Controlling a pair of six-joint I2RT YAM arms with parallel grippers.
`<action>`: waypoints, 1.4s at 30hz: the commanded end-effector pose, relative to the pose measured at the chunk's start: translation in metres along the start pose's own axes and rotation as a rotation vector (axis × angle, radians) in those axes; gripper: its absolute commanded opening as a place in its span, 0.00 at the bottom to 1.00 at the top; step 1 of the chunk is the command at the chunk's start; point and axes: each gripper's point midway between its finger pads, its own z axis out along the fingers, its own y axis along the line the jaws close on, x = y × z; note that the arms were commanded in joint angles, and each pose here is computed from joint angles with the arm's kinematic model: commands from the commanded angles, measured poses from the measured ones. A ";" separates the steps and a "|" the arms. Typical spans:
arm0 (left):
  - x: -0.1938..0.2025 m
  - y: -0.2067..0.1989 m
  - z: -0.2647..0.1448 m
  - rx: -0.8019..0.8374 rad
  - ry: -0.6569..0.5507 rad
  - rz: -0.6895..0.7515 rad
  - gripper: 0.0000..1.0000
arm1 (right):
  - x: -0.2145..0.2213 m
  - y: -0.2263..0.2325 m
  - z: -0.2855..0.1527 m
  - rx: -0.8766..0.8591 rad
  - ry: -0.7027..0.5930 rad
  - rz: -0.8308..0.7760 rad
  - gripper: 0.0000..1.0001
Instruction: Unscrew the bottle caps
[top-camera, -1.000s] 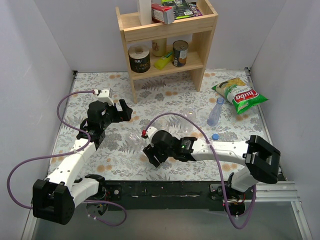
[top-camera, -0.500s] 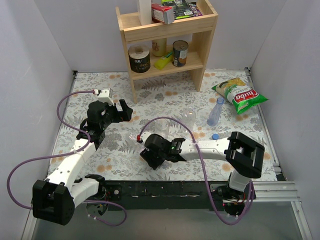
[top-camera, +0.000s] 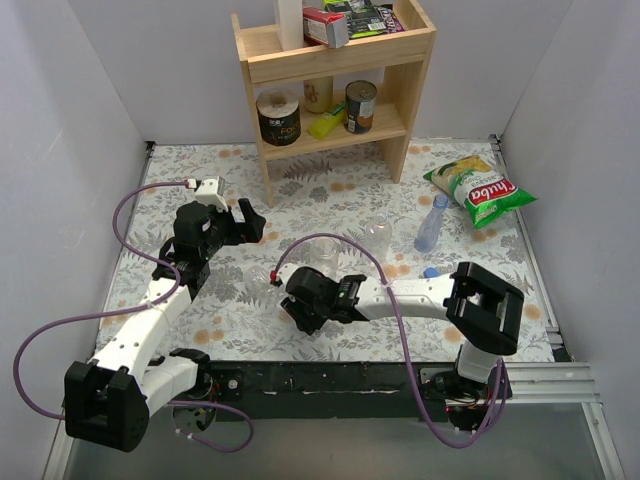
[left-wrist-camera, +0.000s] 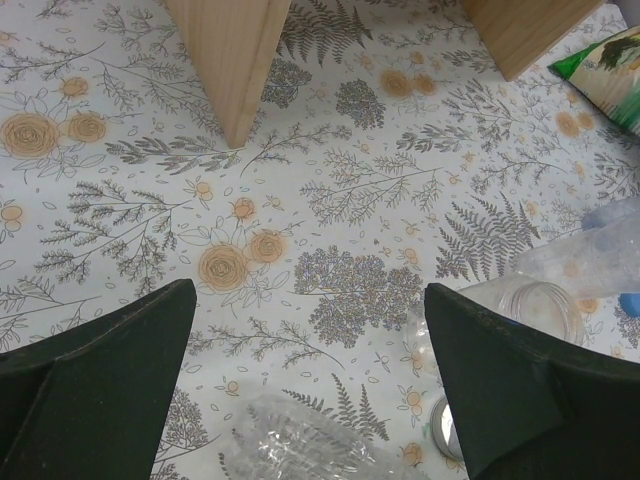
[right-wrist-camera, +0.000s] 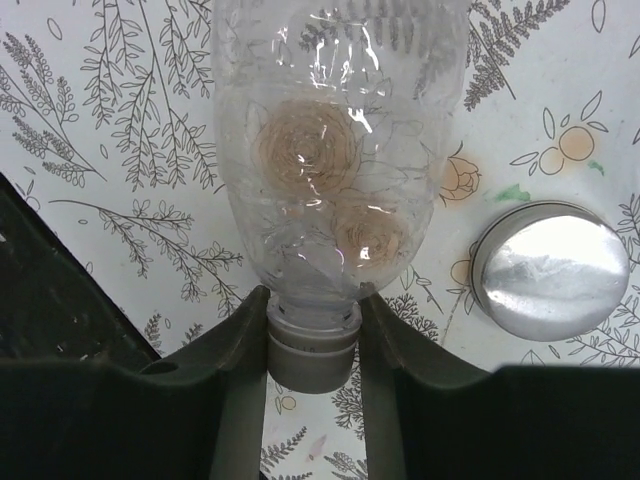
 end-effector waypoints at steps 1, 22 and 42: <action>-0.025 -0.009 -0.009 0.020 -0.067 0.005 0.98 | -0.029 0.025 -0.037 -0.122 -0.077 -0.018 0.09; 0.036 -0.183 -0.140 1.115 0.216 0.202 0.96 | 0.027 0.038 -0.209 -0.862 0.217 0.127 0.01; 0.141 -0.240 -0.211 1.346 0.690 0.338 0.98 | 0.057 0.057 -0.233 -1.059 0.235 0.249 0.01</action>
